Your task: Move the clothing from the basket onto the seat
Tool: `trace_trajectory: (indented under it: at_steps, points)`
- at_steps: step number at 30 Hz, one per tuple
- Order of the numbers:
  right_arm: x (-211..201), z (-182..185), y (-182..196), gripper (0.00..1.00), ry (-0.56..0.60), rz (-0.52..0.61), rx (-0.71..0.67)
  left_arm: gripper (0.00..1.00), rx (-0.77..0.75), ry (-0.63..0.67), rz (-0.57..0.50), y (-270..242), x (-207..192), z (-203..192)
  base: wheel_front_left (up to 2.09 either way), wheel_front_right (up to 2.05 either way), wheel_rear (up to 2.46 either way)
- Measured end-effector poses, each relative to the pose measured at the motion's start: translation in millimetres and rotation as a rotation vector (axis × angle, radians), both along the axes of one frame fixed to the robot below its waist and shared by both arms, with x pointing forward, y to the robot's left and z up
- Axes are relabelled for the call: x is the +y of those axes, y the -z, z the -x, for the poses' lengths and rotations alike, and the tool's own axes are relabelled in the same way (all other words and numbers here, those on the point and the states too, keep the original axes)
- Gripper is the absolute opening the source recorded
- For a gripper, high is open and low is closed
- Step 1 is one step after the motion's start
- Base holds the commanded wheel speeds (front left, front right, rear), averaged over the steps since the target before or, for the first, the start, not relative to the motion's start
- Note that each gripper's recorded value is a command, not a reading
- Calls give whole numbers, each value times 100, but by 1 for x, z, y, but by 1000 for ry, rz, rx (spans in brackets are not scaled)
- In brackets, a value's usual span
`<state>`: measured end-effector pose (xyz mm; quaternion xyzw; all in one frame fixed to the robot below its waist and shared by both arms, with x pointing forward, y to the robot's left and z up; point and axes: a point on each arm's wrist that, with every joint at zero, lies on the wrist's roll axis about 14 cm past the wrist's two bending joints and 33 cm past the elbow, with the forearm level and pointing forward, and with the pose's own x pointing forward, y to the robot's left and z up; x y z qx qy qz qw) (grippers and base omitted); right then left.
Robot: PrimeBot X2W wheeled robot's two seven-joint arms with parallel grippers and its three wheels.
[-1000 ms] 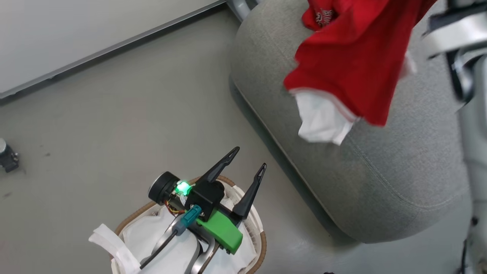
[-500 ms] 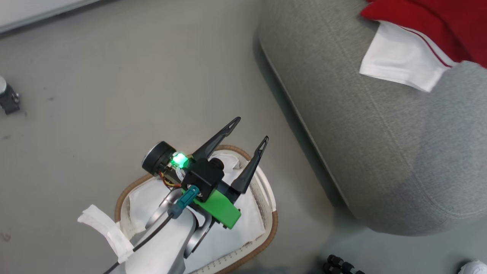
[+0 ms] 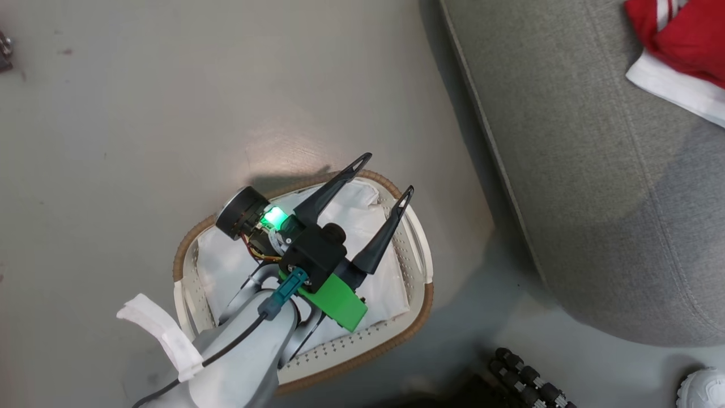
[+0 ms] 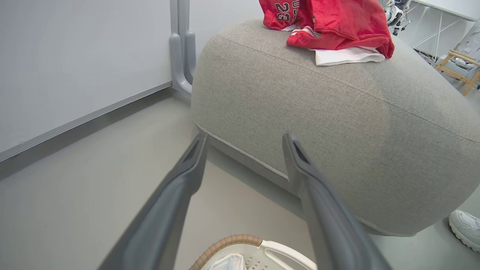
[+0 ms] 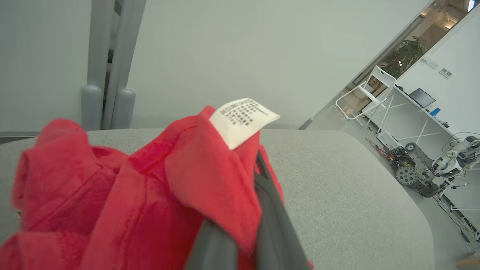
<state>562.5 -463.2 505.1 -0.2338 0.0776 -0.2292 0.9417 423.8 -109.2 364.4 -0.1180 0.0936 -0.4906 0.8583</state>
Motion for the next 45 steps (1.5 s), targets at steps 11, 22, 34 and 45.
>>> trace_trajectory:
  at_steps: [11, 22, 34, 45]
  points:
    - [27, 16, 42, 100, -19, -23, 49, 100, 20, 20, -7, 8, -4, 2, 0, 0, 0]
    - [54, 54, 33, 100, -97, -40, 54, 100, 10, -47, 18, -26, -5, -1, 0, 0, 0]
    - [91, 57, -39, 100, -213, -52, -109, 100, -40, -214, 74, -87, 20, -10, 0, 0, 0]
    - [192, 53, -67, 100, -420, -197, -246, 100, -89, -493, 29, -114, 99, -14, 0, 0, 0]
